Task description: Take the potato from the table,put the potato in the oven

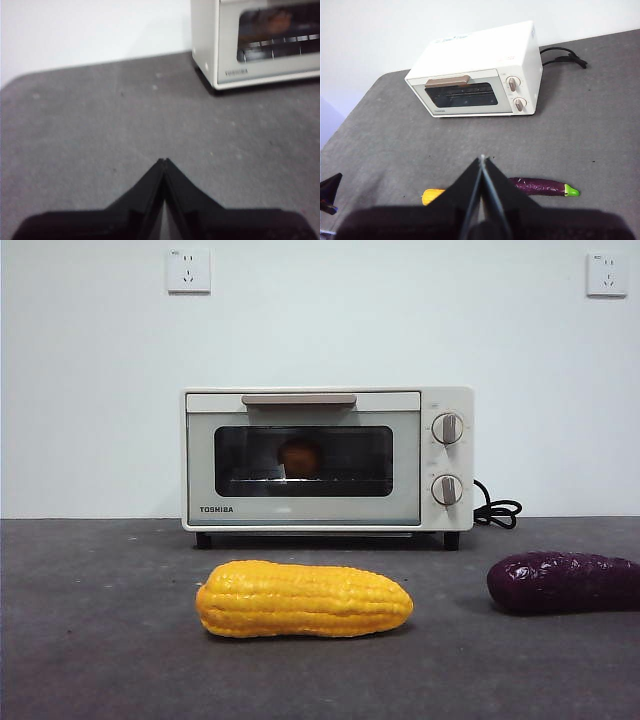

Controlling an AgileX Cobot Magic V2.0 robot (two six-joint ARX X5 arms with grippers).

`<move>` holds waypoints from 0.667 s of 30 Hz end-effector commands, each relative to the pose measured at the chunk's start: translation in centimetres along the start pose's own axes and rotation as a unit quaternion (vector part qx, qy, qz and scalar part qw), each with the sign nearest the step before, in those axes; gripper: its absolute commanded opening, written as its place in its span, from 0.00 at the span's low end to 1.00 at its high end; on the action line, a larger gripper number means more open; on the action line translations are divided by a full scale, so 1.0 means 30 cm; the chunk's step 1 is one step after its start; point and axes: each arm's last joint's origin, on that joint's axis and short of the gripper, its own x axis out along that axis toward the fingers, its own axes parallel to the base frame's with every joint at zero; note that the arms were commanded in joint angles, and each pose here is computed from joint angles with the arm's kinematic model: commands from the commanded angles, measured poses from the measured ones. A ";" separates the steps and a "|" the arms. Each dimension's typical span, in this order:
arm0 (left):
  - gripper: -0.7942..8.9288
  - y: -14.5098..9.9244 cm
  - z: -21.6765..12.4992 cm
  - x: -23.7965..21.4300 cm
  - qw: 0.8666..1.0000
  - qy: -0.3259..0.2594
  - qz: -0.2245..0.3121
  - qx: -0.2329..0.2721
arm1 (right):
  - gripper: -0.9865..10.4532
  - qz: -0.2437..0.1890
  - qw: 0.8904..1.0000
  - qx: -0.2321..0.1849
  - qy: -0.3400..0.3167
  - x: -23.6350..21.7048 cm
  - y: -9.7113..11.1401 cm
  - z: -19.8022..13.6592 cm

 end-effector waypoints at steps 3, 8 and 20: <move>0.08 -0.002 -0.010 0.003 1.000 0.002 -0.001 -0.007 | 0.09 -0.006 1.000 -0.005 0.007 -0.002 -0.005 -0.006; 0.08 -0.002 -0.009 0.004 1.000 0.003 -0.003 -0.008 | 0.09 -0.006 1.000 -0.005 0.007 -0.002 -0.005 -0.006; 0.08 -0.002 -0.011 0.005 1.000 0.006 -0.003 -0.008 | 0.09 -0.006 1.000 -0.005 0.007 -0.002 -0.005 -0.006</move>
